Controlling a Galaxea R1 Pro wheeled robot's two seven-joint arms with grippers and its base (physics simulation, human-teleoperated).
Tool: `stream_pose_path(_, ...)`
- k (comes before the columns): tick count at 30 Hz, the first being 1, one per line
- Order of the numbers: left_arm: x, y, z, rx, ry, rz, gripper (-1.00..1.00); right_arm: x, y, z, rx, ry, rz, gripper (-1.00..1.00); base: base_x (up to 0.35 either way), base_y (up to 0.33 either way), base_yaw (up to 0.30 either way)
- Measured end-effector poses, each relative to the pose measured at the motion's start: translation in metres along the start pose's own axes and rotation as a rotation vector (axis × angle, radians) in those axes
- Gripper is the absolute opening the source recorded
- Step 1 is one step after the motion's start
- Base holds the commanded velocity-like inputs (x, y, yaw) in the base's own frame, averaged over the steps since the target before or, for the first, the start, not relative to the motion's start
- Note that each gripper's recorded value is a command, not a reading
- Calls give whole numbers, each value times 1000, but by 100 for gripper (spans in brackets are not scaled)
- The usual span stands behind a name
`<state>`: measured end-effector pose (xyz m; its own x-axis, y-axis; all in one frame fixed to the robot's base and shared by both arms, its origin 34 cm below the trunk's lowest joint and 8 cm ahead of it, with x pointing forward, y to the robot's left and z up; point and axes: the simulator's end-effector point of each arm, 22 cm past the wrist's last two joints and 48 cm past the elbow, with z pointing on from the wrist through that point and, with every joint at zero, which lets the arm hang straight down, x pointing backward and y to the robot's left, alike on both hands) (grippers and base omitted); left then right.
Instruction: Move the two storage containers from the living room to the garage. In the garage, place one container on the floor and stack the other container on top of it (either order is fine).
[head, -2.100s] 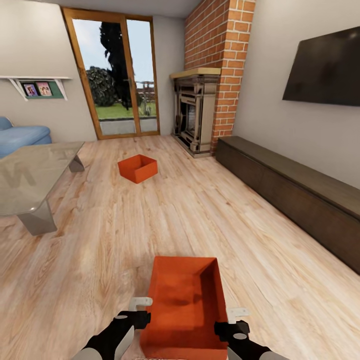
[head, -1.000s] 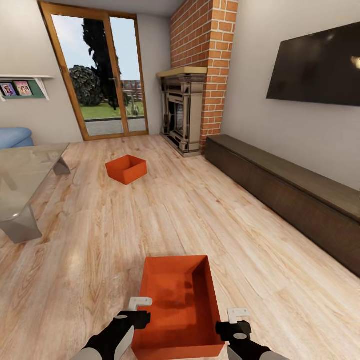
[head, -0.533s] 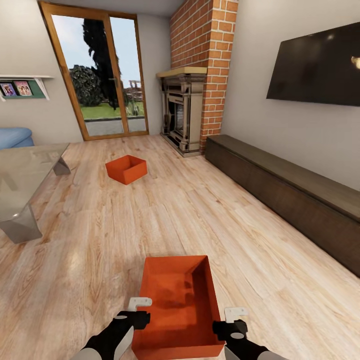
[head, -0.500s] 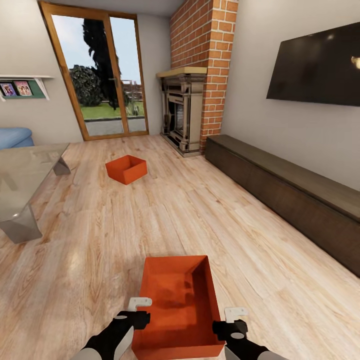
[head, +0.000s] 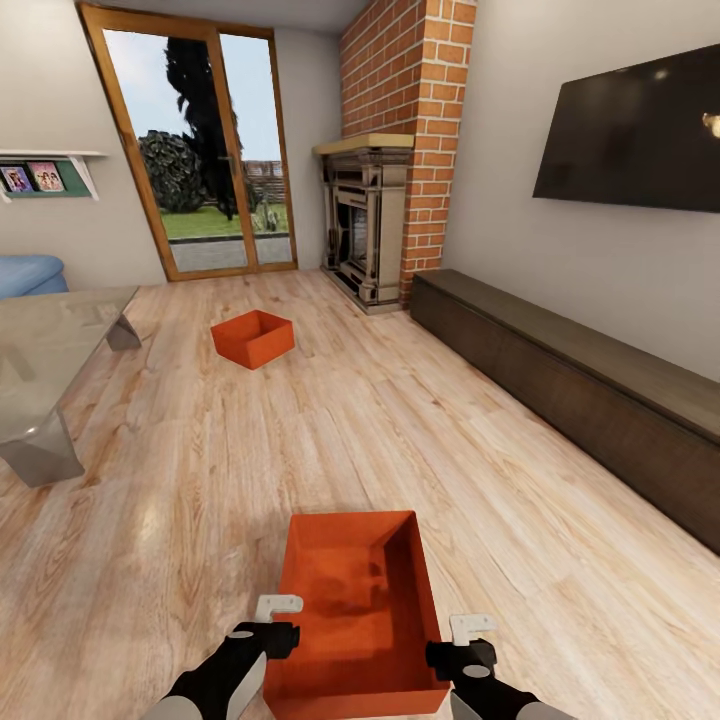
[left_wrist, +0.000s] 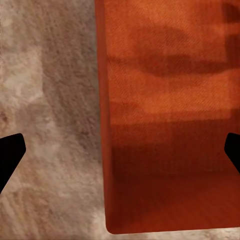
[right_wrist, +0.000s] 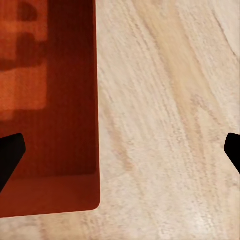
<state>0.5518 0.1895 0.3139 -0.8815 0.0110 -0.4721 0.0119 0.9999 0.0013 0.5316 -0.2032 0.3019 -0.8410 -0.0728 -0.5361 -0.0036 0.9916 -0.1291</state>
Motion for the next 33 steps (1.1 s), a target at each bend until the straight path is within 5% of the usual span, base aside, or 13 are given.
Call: stream_pose_path(33, -5, -3, -1, 3, -10, -4, 100, 0, -3, 1, 3, -3, 1, 100, 69, 3, 0)
